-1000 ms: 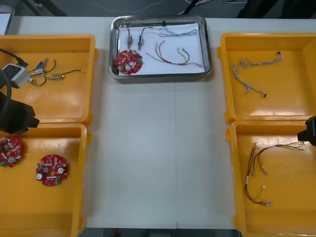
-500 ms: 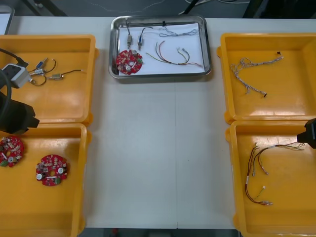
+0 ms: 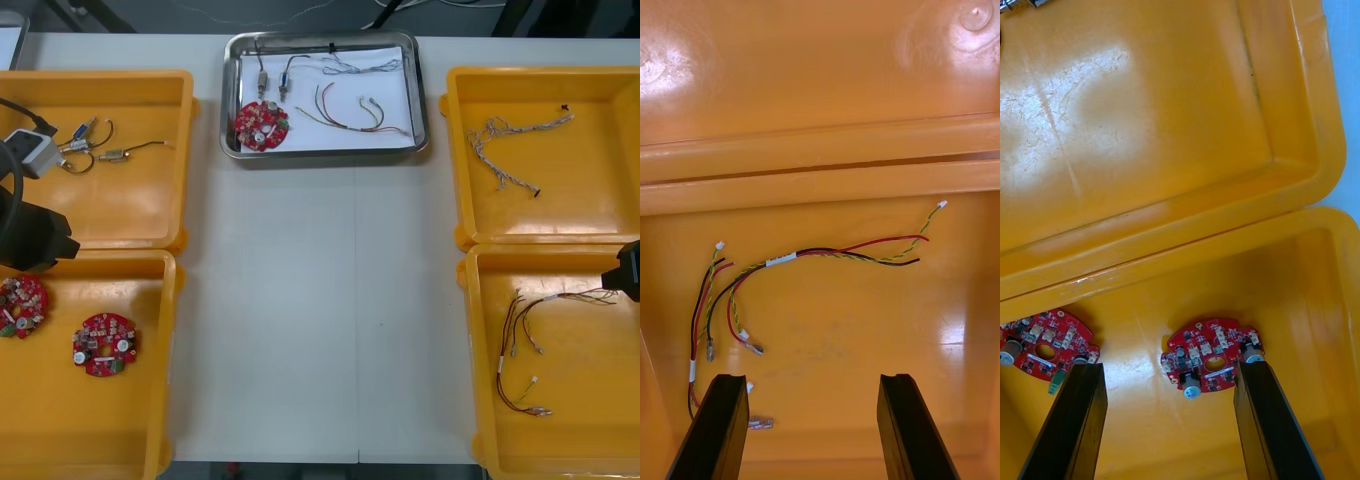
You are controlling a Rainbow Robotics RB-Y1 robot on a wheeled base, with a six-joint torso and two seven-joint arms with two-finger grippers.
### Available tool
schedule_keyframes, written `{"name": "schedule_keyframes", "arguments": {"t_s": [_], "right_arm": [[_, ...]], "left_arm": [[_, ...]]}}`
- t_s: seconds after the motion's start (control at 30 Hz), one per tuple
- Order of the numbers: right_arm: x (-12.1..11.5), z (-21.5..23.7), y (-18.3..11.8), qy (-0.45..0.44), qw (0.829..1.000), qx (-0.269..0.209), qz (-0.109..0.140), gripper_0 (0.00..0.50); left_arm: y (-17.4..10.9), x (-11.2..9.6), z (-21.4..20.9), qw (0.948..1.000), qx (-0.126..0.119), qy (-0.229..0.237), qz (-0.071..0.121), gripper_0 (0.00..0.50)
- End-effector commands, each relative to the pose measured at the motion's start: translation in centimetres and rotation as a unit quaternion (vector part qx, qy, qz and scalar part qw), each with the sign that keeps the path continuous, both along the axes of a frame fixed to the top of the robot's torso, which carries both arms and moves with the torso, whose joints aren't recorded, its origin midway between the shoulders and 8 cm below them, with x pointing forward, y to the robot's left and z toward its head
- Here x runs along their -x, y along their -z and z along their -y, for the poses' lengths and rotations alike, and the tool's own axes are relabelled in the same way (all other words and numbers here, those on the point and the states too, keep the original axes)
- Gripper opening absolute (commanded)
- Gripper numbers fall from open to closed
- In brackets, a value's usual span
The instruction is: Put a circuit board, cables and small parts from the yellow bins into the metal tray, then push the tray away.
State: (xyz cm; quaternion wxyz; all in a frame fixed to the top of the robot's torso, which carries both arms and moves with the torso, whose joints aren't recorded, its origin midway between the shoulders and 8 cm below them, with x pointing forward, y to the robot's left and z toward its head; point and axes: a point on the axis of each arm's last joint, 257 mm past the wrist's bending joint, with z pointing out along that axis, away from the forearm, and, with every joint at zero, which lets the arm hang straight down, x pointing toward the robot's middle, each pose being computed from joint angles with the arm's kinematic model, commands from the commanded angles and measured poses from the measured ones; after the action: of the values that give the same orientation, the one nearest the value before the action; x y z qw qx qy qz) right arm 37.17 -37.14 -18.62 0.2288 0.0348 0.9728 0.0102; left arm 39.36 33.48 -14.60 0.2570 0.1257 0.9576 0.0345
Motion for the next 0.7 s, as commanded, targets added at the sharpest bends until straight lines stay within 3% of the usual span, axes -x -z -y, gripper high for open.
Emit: {"name": "schedule_keyframes", "arguments": {"t_s": [0.03, 0.7], "right_arm": [[0.26, -0.22, 0.59, -0.012, 1.0, 0.005, -0.002, 0.5], [0.26, -0.22, 0.59, -0.012, 1.0, 0.005, -0.002, 0.5]], "left_arm": [[-1.2, 0.47, -1.51, 0.9996, -0.009, -0.024, 0.012, 0.5], [-1.2, 0.47, -1.51, 0.9996, -0.009, -0.024, 0.012, 0.5]]}}
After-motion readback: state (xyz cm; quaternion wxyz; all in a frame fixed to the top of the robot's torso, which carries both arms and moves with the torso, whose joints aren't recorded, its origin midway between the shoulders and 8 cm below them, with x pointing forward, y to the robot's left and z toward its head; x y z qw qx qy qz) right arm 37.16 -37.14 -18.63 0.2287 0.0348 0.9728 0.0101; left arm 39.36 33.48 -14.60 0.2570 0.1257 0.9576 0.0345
